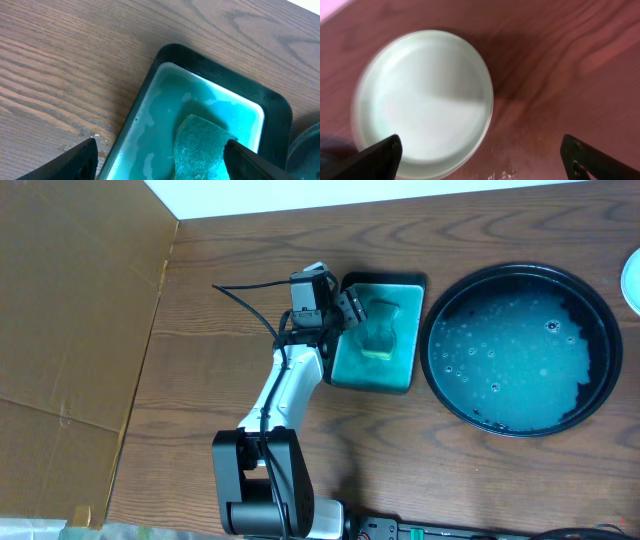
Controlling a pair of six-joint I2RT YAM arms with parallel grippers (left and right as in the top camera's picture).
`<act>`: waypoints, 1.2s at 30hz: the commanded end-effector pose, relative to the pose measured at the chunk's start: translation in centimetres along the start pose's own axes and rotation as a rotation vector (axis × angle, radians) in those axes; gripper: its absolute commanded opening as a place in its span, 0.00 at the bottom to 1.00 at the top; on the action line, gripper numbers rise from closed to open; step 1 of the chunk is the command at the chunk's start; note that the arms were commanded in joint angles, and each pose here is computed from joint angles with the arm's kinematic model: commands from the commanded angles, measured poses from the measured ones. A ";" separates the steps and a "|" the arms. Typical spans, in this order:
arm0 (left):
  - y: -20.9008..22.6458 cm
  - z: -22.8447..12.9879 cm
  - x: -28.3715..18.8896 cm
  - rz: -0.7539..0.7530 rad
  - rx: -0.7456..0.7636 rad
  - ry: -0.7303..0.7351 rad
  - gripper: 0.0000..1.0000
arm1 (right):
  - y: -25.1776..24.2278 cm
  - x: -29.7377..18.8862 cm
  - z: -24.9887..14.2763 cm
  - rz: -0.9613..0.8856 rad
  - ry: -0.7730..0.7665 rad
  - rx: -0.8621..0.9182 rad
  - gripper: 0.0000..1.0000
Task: Clean dirty plates on tray and stack at the side
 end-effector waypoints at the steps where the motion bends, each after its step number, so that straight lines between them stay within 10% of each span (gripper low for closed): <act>1: 0.1 0.2 -0.1 0.004 0.007 -0.009 0.81 | 0.4 -6.8 2.6 -0.039 -0.122 -0.012 0.99; 15: 0.1 0.2 -0.1 0.004 0.007 -0.009 0.81 | 8.0 -17.0 -11.0 0.291 -0.202 -0.191 0.99; 24: 0.1 0.2 -0.1 0.004 0.007 -0.009 0.81 | 4.0 -16.2 -20.8 0.126 0.320 -0.254 0.99; 30: 0.1 0.2 -0.1 0.004 0.007 -0.009 0.81 | 3.6 -16.4 -20.4 0.096 0.281 -0.258 0.99; 36: 0.1 0.2 -0.1 0.004 0.007 -0.009 0.81 | 6.5 -15.2 -18.0 0.296 -0.102 -0.444 0.99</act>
Point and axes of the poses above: each gripper's point midway between its finger pads, its own x axis out along the fingers, its own y axis along the line the jaws close on, z = x × y, the point moved 5 cm from there along -x, back along the fingers, and after that the axes turned 12 degrees about -x, right-handed, at the moved point
